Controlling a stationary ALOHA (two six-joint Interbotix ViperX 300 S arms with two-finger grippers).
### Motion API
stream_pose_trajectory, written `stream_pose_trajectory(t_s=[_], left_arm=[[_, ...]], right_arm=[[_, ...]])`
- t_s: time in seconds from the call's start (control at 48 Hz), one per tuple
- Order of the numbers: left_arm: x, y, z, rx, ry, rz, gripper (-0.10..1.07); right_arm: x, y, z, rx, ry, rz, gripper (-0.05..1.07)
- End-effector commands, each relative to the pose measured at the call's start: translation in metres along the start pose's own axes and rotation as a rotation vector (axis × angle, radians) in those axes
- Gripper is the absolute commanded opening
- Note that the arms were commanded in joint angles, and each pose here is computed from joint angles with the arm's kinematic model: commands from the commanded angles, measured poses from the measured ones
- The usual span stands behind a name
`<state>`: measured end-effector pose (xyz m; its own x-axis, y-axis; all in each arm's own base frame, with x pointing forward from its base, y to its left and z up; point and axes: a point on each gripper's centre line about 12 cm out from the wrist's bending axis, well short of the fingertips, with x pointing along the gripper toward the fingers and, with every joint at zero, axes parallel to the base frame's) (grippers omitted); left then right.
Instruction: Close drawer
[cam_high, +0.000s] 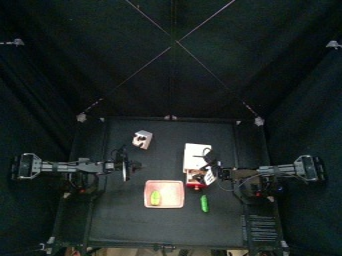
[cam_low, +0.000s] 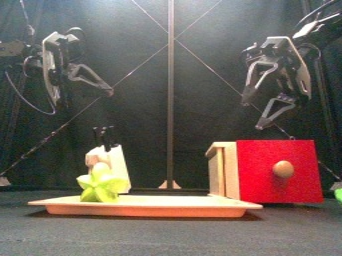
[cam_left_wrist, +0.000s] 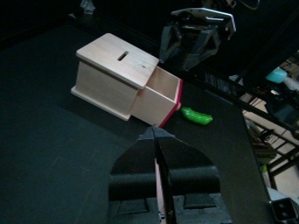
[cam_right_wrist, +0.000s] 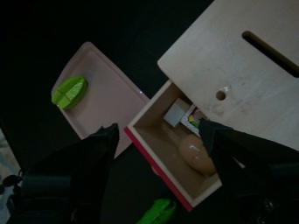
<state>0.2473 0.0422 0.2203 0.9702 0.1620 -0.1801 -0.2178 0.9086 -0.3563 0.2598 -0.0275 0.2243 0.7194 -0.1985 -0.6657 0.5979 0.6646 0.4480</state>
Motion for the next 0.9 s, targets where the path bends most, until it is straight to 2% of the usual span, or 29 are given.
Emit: stream_pose_trajectory(t_s=[0.0,0.167,0.375,0.458,0.646,0.792,0.875], left_arm=[[0.001,-0.002,0.006,0.003,-0.019,-0.006,0.24],[0.002,-0.003,0.008,0.004,-0.026,-0.009,0.24],[0.008,-0.001,0.006,0.004,-0.012,-0.002,0.24],[0.012,-0.002,0.008,0.004,-0.014,-0.002,0.24],[0.021,-0.006,0.017,0.003,-0.026,-0.010,0.24],[0.029,-0.009,0.023,-0.015,-0.036,-0.013,0.24],[0.037,-0.011,0.027,-0.038,-0.045,-0.008,0.24]], right_arm=[[-0.004,0.004,0.005,0.021,-0.014,0.023,1.01],[-0.004,0.005,0.003,0.038,-0.004,0.031,1.01],[-0.003,0.003,-0.003,0.116,0.033,0.031,1.01],[-0.005,0.004,-0.004,0.153,0.044,0.041,1.01],[-0.009,0.007,-0.003,0.158,0.041,0.060,1.00],[-0.015,0.006,-0.002,0.141,0.021,0.073,0.92],[-0.019,0.006,0.001,0.128,0.004,0.084,0.83]])
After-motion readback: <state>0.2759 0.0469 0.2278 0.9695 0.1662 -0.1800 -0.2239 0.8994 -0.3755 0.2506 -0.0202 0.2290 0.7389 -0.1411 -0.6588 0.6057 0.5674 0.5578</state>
